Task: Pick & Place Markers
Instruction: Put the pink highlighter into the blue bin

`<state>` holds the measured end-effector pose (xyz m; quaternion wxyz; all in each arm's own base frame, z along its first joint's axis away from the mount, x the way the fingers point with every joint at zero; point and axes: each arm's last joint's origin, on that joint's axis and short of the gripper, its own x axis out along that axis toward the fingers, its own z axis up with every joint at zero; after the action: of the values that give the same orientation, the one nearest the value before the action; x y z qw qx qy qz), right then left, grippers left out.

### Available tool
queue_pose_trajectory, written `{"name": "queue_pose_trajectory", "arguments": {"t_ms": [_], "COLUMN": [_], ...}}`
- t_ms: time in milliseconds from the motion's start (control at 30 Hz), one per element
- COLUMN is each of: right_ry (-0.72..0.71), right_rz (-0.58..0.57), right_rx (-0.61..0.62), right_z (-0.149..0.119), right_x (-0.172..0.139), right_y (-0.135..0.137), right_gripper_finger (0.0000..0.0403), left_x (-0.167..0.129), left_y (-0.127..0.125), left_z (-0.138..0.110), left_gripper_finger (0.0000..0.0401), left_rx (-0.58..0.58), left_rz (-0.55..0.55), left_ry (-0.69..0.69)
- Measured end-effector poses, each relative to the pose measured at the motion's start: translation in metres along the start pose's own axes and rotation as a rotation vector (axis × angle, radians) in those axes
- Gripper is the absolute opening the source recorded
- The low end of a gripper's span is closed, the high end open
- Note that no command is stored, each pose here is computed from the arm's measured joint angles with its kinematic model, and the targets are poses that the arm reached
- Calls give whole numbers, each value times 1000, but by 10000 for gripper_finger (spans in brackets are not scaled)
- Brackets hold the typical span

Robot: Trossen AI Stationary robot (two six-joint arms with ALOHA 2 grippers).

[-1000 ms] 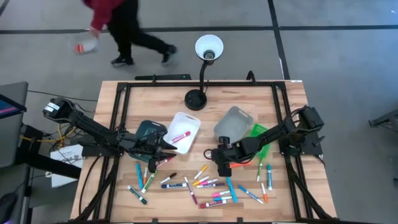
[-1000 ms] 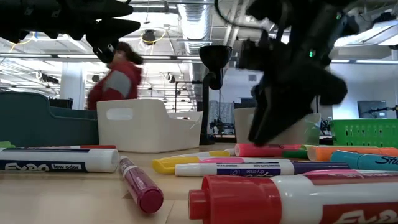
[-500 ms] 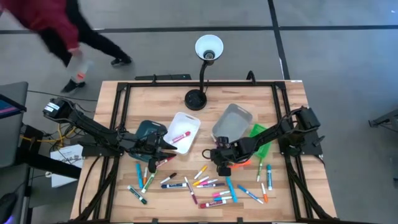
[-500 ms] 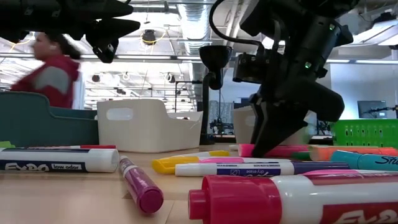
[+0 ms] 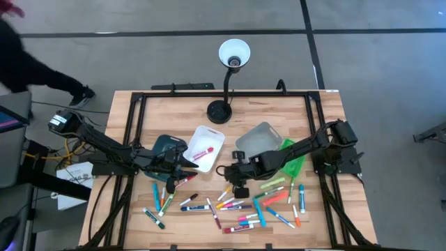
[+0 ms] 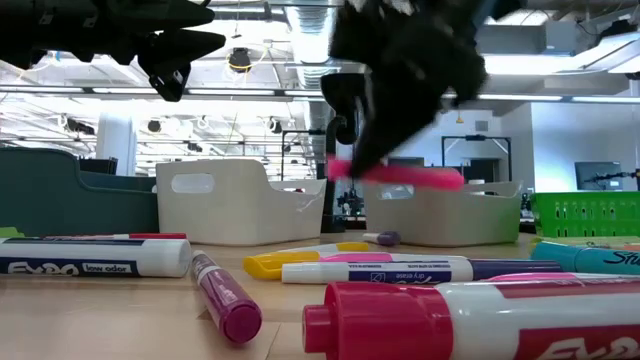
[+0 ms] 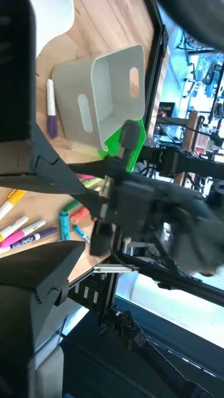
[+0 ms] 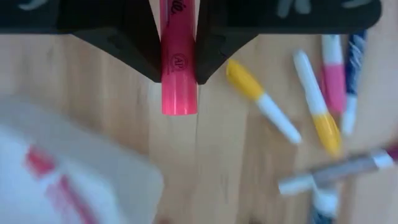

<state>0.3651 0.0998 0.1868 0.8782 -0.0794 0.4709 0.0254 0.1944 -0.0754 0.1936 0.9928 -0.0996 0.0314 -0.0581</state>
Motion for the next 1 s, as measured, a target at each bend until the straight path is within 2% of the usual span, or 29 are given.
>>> {"name": "queue_pose_trajectory", "arguments": {"t_ms": [133, 267, 333, 400, 467, 600, 700, 767, 900, 1000], "right_ry": [-132, -259, -352, -447, -586, -850, -1112, -1235, -1346, -1307], "right_rz": [-62, -217, -261, -258, -217, -141, -140, -142, -136, -119], "right_rx": [-97, -254, -283, -282, -283, -303, -210, -120, 25, 84], "right_z": [31, 46, 51, 49, 45, 23, 9, 1, -4, 1], "right_x": [-32, -80, -107, -131, -139, -114, -99, -87, -69, -48], "right_y": [0, 8, 11, 12, 14, 6, -9, -19, -36, -44], "right_gripper_finger": [66, 66, 68, 68, 68, 68, 68, 68, 68, 68], "left_x": [0, 0, 0, 0, 0, 0, 0, 1, 4, 9], "left_y": [0, 0, 0, 0, 0, 0, 1, 3, 11, 16], "left_z": [0, 0, 1, 1, 2, 2, 3, 5, 10, 17], "left_gripper_finger": [127, 127, 127, 127, 127, 127, 127, 127, 129, 142], "left_rx": [0, -1, -3, -4, -4, 60, 164, 222, 245, 277], "left_rz": [0, -1, -5, -6, -6, -6, 26, 49, 97, 110], "left_ry": [0, -3, -8, -12, -15, -17, -29, -45, -65, -80]}}
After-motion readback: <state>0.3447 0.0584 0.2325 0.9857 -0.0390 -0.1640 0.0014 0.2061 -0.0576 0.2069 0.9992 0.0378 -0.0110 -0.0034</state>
